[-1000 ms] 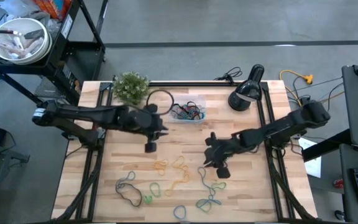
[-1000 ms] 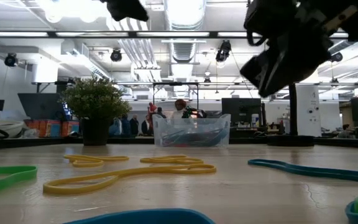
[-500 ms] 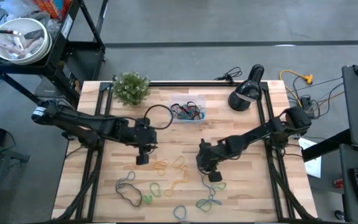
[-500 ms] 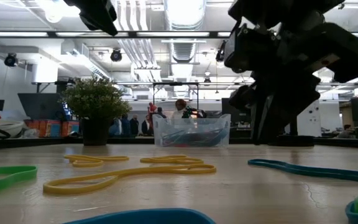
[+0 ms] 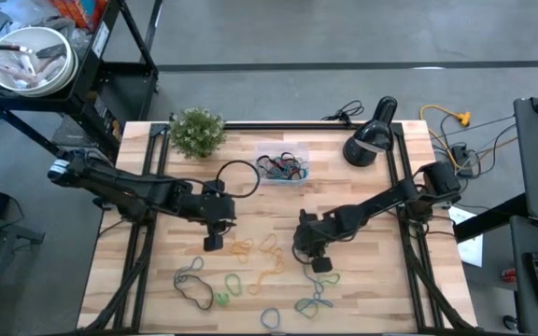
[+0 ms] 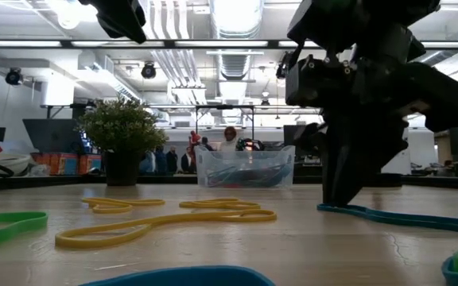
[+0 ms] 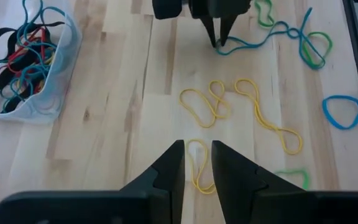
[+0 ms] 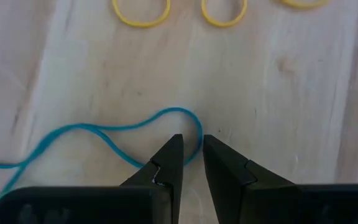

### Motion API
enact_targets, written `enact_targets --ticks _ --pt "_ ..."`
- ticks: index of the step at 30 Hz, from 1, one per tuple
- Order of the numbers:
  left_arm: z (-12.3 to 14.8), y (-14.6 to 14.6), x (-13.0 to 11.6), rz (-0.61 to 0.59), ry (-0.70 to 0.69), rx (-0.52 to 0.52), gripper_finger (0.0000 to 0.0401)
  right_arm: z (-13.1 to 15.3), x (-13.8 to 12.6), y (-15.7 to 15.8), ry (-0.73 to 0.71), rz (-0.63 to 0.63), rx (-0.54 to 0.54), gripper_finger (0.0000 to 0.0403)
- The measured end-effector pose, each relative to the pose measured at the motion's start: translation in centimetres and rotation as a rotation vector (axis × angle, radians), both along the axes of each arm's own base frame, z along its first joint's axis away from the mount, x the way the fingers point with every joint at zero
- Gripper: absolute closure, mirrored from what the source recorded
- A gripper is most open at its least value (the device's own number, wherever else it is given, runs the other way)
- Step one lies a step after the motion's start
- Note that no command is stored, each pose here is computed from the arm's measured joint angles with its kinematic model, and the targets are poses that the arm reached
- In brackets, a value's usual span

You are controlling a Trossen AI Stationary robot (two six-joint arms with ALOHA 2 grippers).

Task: Pick and place rubber bands into bin
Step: Put the blue rubberband into the transparent bin

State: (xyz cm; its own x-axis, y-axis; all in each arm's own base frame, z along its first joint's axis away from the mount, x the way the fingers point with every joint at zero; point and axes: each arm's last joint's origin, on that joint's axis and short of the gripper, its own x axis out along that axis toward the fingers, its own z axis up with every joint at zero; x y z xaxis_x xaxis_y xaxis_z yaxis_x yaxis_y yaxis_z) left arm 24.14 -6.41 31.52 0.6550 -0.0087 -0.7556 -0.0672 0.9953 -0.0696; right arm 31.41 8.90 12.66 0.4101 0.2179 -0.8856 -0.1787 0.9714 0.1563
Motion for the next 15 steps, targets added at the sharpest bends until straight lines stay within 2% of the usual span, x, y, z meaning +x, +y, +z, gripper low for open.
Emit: enact_targets --ticks 6,15 --pt "-0.02 -0.36 -0.09 0.005 0.001 -0.014 0.0338 -0.35 0.19 -0.15 0.017 -0.063 0.012 0.0344" --pt "-0.01 -0.38 -0.10 0.013 -0.003 -0.003 0.0338 -0.49 0.21 -0.18 0.018 -0.068 0.003 0.0344"
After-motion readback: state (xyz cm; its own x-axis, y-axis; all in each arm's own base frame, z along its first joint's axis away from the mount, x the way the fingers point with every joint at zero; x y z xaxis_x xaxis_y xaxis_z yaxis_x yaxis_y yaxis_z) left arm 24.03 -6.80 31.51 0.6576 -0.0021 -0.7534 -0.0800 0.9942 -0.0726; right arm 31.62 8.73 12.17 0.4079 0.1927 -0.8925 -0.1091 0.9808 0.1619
